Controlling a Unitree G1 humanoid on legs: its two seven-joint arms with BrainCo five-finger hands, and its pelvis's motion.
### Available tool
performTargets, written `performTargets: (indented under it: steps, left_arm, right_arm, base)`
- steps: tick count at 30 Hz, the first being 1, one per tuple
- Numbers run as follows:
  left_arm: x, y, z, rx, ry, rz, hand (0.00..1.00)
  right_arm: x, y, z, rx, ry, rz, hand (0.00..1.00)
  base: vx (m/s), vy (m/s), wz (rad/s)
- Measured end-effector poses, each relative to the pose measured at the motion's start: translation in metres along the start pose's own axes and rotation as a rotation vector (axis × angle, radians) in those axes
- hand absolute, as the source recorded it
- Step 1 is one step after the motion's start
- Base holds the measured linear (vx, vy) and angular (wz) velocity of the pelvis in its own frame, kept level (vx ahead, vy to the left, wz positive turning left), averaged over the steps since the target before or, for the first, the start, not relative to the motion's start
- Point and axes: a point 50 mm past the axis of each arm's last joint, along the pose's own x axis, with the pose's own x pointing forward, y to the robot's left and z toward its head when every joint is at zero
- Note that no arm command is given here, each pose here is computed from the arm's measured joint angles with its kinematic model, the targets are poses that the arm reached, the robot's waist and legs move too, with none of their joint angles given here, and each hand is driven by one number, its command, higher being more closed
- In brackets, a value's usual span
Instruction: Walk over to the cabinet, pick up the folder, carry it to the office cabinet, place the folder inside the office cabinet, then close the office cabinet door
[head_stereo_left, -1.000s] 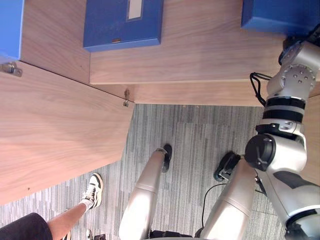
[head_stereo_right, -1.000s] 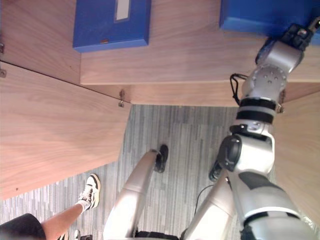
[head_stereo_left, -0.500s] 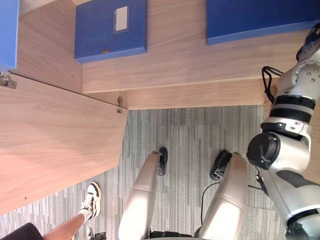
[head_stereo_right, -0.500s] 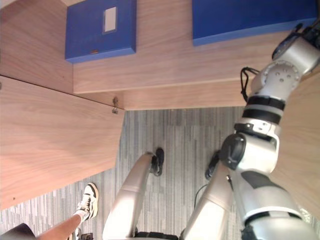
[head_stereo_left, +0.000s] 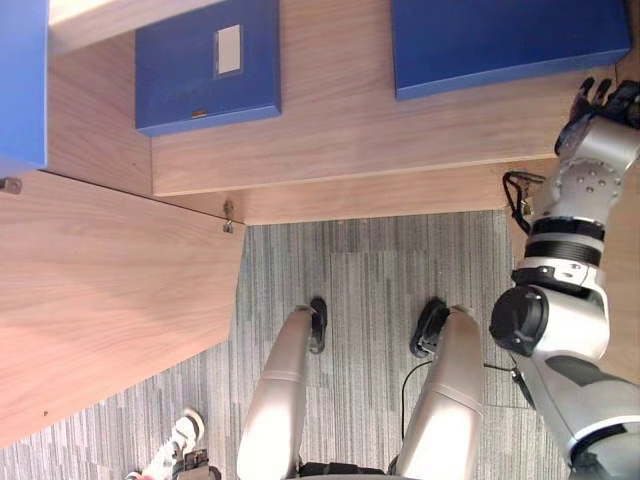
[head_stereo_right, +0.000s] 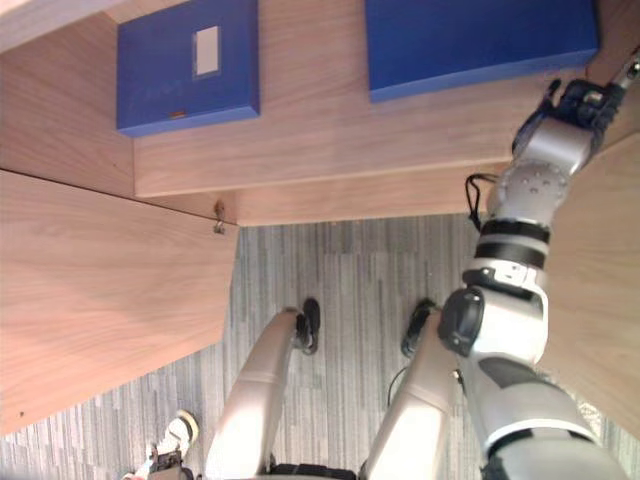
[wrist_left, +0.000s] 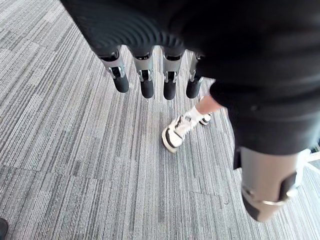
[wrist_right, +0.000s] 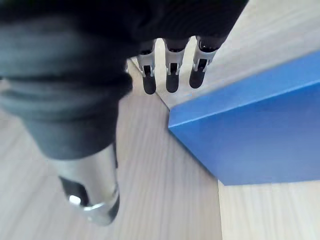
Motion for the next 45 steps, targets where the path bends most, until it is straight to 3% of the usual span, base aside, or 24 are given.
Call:
performTargets:
  steps: [11, 19, 32, 38, 40, 45]
  left_arm:
    - [0.000, -0.009, 0.003, -0.017, -0.005, -0.015, 0.00]
    - [0.000, -0.012, 0.011, -0.013, -0.023, -0.028, 0.00]
    - [0.001, -0.022, 0.028, 0.020, -0.068, -0.116, 0.00]
    - [0.000, -0.031, 0.023, 0.117, -0.069, -0.185, 0.00]
    - [-0.001, -0.035, 0.019, 0.163, -0.064, -0.211, 0.00]
    - [-0.005, -0.045, 0.011, 0.273, -0.074, -0.284, 0.00]
  right_arm:
    - [-0.002, -0.031, -0.014, -0.119, 0.050, -0.036, 0.00]
    - [0.006, -0.052, -0.019, -0.423, 0.104, -0.031, 0.00]
    - [0.018, -0.065, -0.017, -1.241, 0.105, 0.122, 0.00]
    - [0.017, -0.068, -0.021, -1.436, 0.126, 0.204, 0.00]
    - [0.014, -0.082, -0.024, -1.503, 0.155, 0.223, 0.00]
    - [-0.010, -0.177, -0.019, -1.745, 0.367, 0.188, 0.00]
  base:
    - [0.05, -0.040, -0.03]
    - [0.05, -0.029, -0.04]
    - [0.04, -0.027, 0.00]
    - [0.05, -0.029, -0.03]
    - [0.06, -0.004, -0.13]
    - [0.10, 0.029, 0.01]
